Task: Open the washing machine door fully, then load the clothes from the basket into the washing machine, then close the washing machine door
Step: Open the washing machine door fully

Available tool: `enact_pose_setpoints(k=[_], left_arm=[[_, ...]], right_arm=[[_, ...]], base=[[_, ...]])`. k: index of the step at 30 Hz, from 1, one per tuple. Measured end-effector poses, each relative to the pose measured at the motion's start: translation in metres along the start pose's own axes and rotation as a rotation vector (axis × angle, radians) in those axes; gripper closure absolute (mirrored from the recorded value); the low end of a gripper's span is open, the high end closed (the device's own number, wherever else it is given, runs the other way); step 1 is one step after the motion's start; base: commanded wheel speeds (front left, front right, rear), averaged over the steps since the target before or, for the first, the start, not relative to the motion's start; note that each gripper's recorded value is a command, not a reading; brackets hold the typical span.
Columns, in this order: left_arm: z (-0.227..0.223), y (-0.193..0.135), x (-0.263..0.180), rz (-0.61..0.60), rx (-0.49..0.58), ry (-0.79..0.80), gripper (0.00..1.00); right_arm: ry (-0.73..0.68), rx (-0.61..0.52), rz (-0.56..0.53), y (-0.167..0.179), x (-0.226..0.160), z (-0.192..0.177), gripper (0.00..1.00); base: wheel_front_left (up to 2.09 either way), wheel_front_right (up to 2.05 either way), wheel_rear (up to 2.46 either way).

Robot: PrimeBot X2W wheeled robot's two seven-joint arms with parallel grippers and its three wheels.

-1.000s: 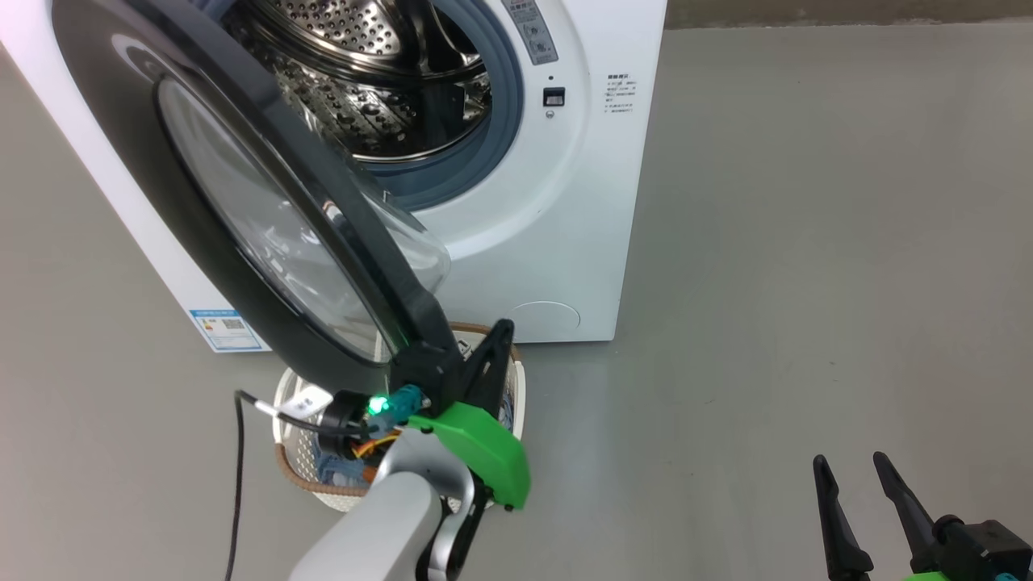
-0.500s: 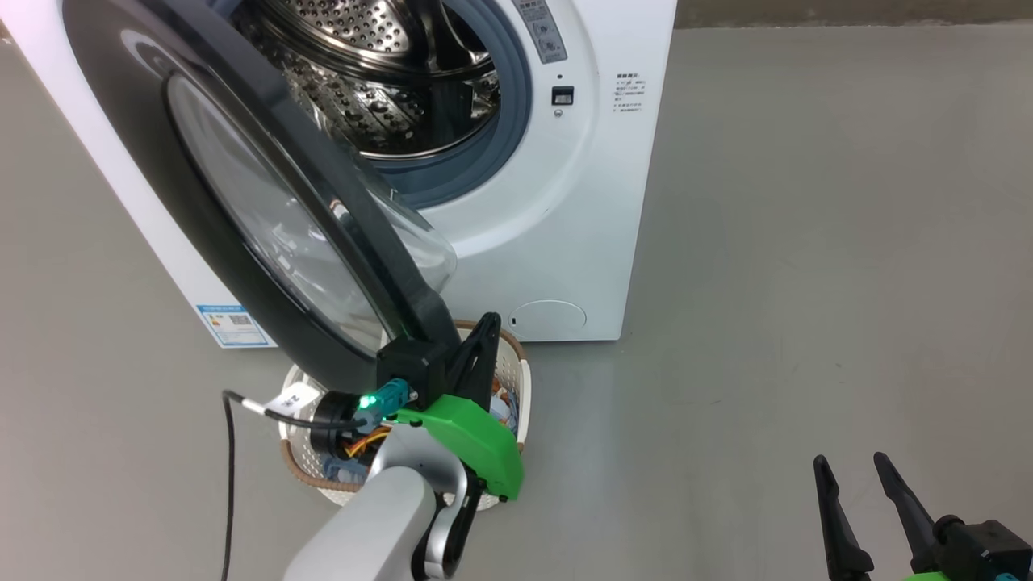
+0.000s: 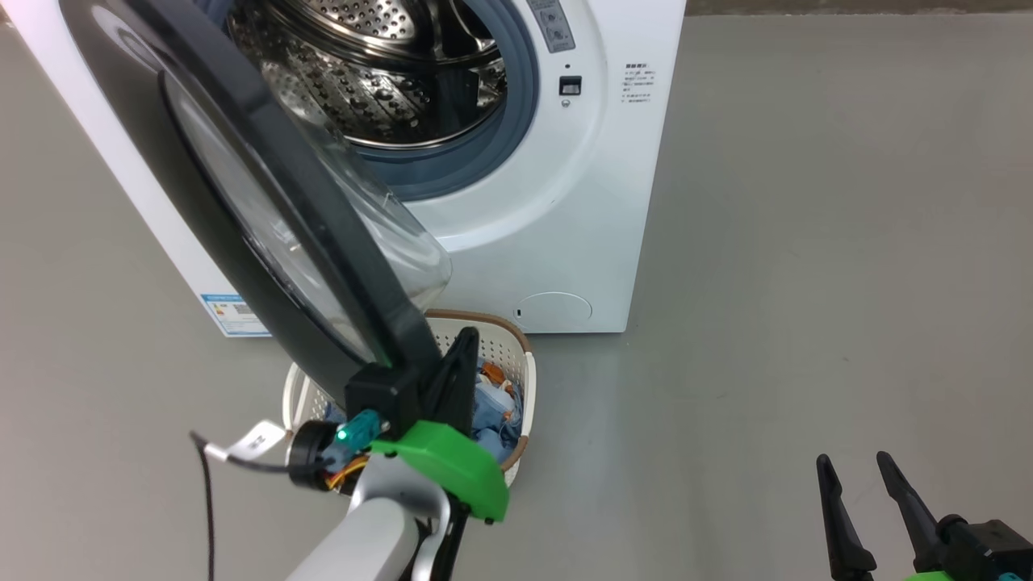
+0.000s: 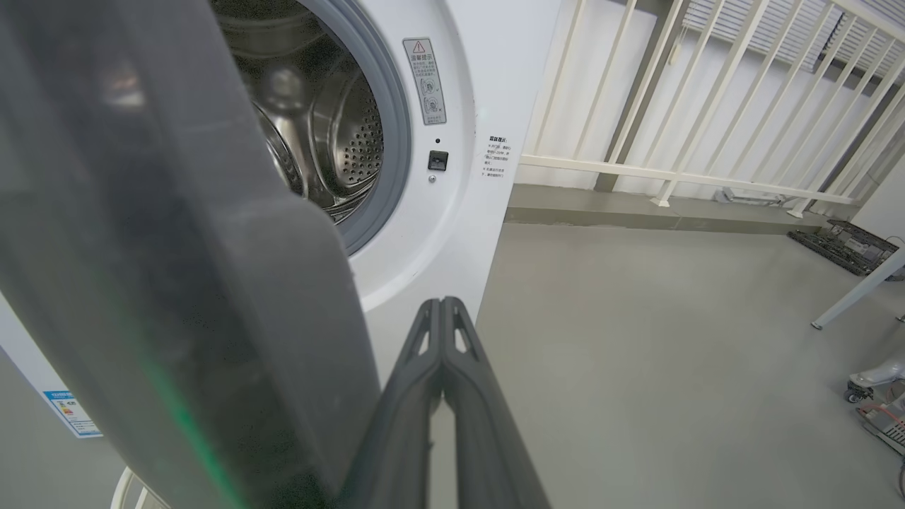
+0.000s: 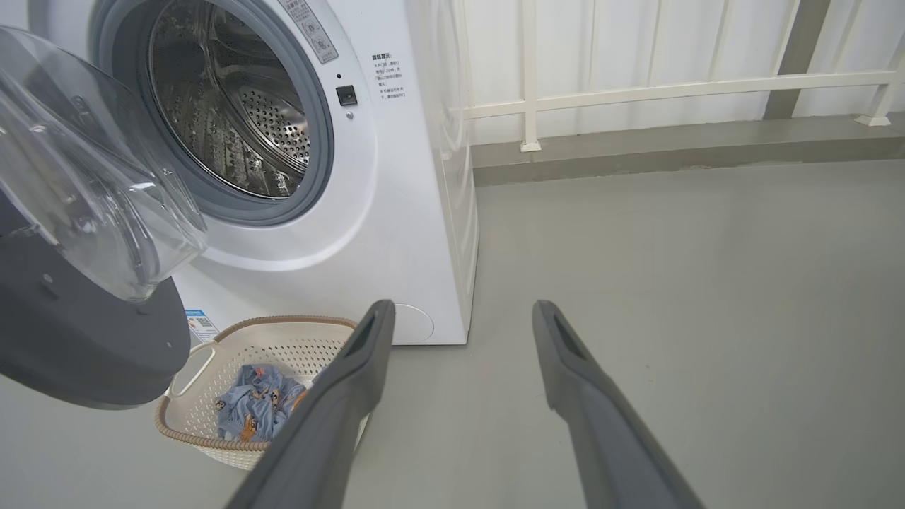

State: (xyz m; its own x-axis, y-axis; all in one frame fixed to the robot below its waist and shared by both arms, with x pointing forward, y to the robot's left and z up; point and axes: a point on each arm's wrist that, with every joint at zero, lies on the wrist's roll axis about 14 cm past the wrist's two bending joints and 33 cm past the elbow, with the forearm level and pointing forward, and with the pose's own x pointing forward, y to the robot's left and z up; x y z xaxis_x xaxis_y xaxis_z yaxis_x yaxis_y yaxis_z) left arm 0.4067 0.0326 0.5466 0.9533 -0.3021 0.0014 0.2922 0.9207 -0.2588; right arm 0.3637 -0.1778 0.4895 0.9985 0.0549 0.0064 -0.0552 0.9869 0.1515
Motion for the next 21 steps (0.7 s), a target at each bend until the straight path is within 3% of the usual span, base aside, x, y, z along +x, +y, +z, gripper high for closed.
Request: enact_pose_setpoints(k=[21], left_arm=[[0.016, 0.059, -0.063, 0.249, 0.005, -0.059, 1.00]], right_arm=[[0.012, 0.003, 0.078, 0.025, 0.018, -0.005, 0.00]], base=[[0.00, 0.00, 0.00]])
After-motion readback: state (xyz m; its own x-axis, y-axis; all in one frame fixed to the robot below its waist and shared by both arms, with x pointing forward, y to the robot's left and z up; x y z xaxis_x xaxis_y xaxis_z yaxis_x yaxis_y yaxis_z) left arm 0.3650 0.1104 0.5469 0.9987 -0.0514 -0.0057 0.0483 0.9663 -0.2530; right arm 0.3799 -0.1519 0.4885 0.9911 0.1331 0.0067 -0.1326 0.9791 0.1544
